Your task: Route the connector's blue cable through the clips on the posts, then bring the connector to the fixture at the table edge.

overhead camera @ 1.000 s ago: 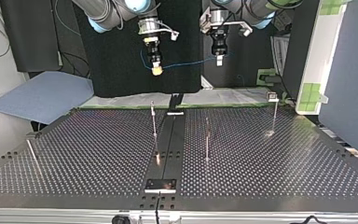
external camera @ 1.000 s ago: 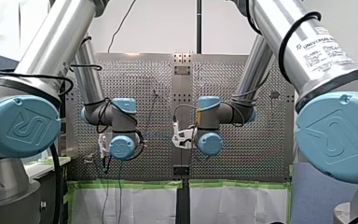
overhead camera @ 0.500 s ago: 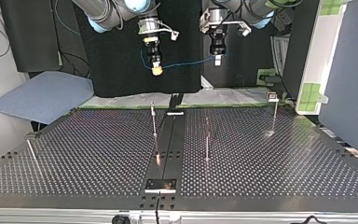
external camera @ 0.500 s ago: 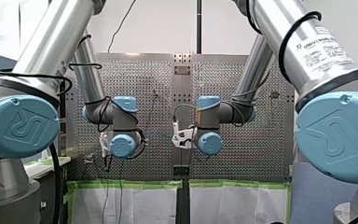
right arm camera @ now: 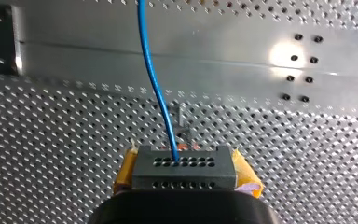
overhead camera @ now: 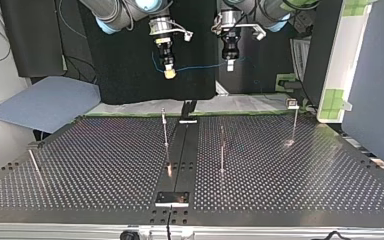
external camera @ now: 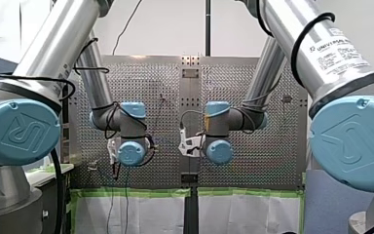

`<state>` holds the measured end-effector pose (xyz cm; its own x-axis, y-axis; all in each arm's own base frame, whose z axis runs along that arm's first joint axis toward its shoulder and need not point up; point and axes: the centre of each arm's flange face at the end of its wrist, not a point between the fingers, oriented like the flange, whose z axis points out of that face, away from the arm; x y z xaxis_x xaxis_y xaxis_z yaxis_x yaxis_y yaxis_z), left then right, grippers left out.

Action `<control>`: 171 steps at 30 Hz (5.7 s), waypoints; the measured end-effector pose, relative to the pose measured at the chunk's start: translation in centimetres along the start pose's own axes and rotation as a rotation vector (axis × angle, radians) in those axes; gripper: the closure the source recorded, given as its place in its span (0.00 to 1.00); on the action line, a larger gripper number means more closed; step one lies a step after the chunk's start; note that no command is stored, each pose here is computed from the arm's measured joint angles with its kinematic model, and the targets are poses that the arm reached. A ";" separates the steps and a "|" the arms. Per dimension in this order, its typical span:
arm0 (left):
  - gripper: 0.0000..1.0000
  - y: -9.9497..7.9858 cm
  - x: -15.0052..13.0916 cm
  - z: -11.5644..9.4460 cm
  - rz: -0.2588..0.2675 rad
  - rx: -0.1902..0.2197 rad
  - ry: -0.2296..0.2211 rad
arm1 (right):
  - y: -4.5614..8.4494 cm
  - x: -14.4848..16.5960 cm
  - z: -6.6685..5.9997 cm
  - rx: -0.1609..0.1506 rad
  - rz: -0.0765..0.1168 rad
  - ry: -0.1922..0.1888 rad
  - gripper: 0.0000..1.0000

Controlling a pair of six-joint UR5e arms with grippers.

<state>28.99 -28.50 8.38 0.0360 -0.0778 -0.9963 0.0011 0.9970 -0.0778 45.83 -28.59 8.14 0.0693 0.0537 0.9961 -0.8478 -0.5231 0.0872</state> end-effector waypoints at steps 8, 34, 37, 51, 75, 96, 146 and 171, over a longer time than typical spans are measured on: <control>1.00 -0.9 1.7 0.9 -0.007 0.007 -0.010 | -1.1 -3.4 -1.2 0.023 -0.004 -0.039 1.00; 1.00 0.6 3.2 0.5 0.003 -0.059 0.038 | -2.1 -6.1 -1.2 0.014 0.054 -0.124 1.00; 1.00 0.6 2.4 0.8 -0.001 -0.065 0.034 | -1.9 -5.0 -0.9 0.011 0.080 -0.122 1.00; 1.00 -1.5 -3.6 5.0 -0.077 -0.088 -0.050 | -0.7 1.2 1.3 -0.005 0.122 -0.086 1.00; 1.00 -1.2 -14.4 8.3 -0.136 -0.153 -0.139 | 3.8 13.5 4.7 -0.009 0.166 0.049 1.00; 1.00 -0.3 -19.0 10.9 -0.109 -0.166 -0.194 | 7.6 22.2 6.6 0.028 0.224 0.184 1.00; 1.00 3.0 -16.0 19.0 -0.061 -0.036 -0.150 | 9.8 17.6 11.0 0.003 0.264 0.115 1.00; 1.00 2.1 -16.9 21.4 -0.052 -0.008 -0.140 | 12.2 17.5 12.5 -0.011 0.264 0.135 1.00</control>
<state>49.77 -25.02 25.81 0.1747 -0.1283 -0.9762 -0.0015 0.9914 -0.1305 43.30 -44.65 26.78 -0.2241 0.0301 0.9741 -0.8329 -0.5249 -0.1754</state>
